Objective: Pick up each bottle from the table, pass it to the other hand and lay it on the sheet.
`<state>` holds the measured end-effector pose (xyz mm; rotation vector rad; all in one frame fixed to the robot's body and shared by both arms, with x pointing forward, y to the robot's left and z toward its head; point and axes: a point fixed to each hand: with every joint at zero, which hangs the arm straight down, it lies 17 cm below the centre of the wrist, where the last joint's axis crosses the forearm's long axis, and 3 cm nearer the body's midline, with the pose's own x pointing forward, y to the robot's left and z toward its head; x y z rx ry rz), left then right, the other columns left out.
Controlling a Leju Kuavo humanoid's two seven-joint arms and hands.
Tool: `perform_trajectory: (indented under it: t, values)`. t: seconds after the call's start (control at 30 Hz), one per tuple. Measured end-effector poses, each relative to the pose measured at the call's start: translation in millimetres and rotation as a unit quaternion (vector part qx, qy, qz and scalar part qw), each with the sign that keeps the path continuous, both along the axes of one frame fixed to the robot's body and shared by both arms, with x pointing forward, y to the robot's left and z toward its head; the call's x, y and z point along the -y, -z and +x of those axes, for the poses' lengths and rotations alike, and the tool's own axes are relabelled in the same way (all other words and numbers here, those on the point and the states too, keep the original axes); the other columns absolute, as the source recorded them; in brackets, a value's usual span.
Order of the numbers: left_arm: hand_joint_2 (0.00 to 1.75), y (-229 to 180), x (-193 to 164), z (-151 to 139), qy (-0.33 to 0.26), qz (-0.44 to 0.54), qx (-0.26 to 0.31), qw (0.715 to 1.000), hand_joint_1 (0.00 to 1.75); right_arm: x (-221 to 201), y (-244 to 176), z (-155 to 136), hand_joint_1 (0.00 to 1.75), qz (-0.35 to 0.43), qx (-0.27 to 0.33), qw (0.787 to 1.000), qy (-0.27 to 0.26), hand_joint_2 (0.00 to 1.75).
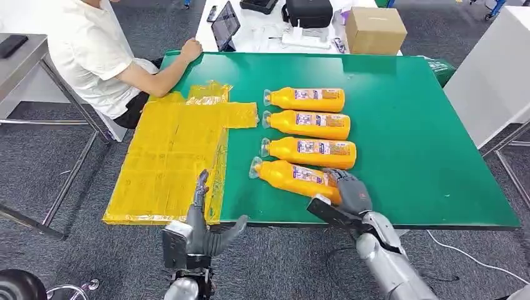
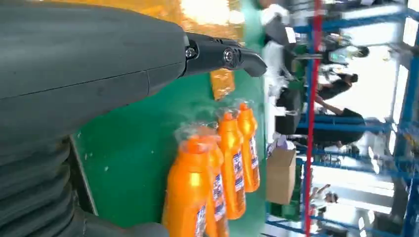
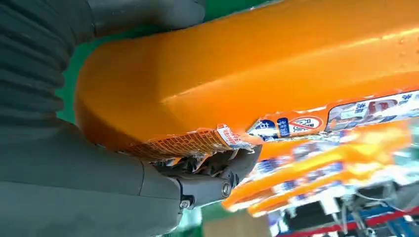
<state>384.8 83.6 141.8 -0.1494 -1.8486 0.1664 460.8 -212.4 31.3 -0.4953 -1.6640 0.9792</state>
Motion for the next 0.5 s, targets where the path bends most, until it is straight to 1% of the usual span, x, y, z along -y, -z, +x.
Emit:
perform_trajectory:
  t: [0.07,0.17,0.23,0.3,0.43,0.47,0.5]
  values:
    - [1.75,6.8,-6.8,3.3,-0.004,-0.036,-0.022,0.999,0.00,-10.6,-6.6,-8.2,1.75,0.041,0.001,0.999,-0.005,1.75]
    - [1.75,9.1,-8.4,4.3,-0.003,-0.051,-0.029,0.998,0.00,-20.3,-13.4,-15.0,1.75,0.065,0.006,0.998,-0.009,1.75]
    - [1.75,14.1,-7.6,5.4,0.006,-0.078,-0.047,0.996,0.00,-24.0,-17.4,-19.0,1.75,0.084,0.010,0.996,-0.010,1.75]
    - [1.75,21.6,-4.7,5.9,0.024,-0.123,-0.072,0.990,0.00,-28.4,-27.1,-21.3,1.73,0.112,0.020,0.993,-0.011,1.75]
    - [1.75,32.6,5.7,2.5,0.066,-0.187,-0.110,0.974,0.00,-34.0,-46.9,-21.1,1.75,0.149,0.039,0.988,-0.012,1.75]
    - [1.75,33.8,6.9,1.5,0.074,-0.196,-0.113,0.971,0.00,-35.2,-50.1,-20.7,1.59,0.156,0.041,0.987,-0.012,1.75]
    - [1.75,32.7,9.2,0.1,0.082,-0.201,-0.111,0.970,0.00,-36.4,-54.0,-20.6,1.68,0.165,0.045,0.985,-0.012,1.75]
